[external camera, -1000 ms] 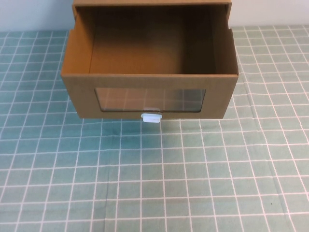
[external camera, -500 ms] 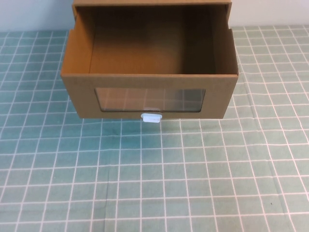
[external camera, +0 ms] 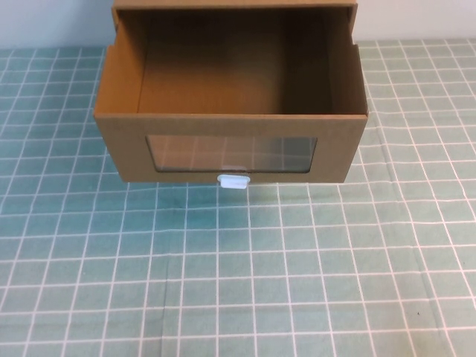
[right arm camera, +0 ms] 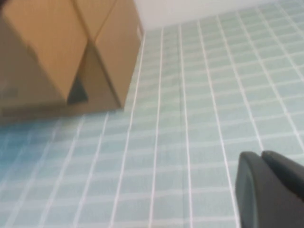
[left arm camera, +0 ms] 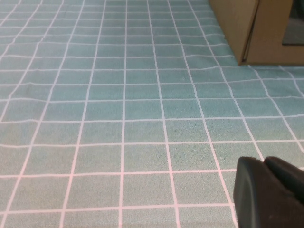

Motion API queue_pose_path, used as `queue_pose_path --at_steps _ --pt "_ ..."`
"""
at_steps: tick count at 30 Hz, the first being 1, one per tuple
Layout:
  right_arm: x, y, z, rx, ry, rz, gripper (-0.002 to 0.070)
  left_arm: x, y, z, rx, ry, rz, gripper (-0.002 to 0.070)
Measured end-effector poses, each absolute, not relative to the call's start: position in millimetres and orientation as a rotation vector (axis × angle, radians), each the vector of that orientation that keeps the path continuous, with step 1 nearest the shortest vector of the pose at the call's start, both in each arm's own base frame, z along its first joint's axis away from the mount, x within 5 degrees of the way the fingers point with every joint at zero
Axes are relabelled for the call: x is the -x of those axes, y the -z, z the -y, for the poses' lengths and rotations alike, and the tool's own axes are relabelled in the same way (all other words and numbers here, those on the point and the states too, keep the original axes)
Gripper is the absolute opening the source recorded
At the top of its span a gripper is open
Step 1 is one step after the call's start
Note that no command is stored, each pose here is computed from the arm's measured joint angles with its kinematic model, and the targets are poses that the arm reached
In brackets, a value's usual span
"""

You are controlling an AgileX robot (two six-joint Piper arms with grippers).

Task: Open the shoe box
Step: 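Pull the top drawer of the cardboard box fully open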

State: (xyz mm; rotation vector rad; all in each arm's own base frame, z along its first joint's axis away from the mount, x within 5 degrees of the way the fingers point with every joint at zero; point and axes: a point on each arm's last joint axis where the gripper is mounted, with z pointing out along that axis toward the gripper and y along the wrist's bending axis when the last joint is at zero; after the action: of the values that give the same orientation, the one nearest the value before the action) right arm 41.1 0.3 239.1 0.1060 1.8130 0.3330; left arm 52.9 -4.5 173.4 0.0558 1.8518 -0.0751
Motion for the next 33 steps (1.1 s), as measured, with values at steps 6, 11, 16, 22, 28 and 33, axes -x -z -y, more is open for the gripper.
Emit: queue_pose_path --at_steps 6,11,16,22,28,33 --pt "-49.2 -190.8 -11.9 0.116 -0.222 -1.838 -0.0013 -52.9 -173.4 4.5 -0.056 0.075 -1.852 -0.0004" --pt "-52.8 -175.3 -9.1 0.089 -0.146 -1.836 -0.0013 -52.9 -173.4 4.5 -0.056 0.075 -1.852 -0.0004" --pt "-52.5 -173.8 -7.8 0.086 -0.116 -1.852 -0.0013 -52.9 -173.4 4.5 -0.056 0.075 -1.852 -0.0004" --pt "-52.6 -173.8 -7.6 0.089 -0.111 -1.852 -0.0013 -52.9 -173.4 4.5 -0.056 0.075 -1.852 -0.0004" --pt "-52.6 -173.8 -7.6 0.091 -0.110 -1.852 -0.0013 -52.9 -173.4 4.5 -0.056 0.075 -1.852 -0.0004" --pt "-52.6 -173.8 -7.6 0.092 -0.109 -1.852 -0.0013 -52.9 -173.4 4.5 -0.056 0.075 -1.852 -0.0004"
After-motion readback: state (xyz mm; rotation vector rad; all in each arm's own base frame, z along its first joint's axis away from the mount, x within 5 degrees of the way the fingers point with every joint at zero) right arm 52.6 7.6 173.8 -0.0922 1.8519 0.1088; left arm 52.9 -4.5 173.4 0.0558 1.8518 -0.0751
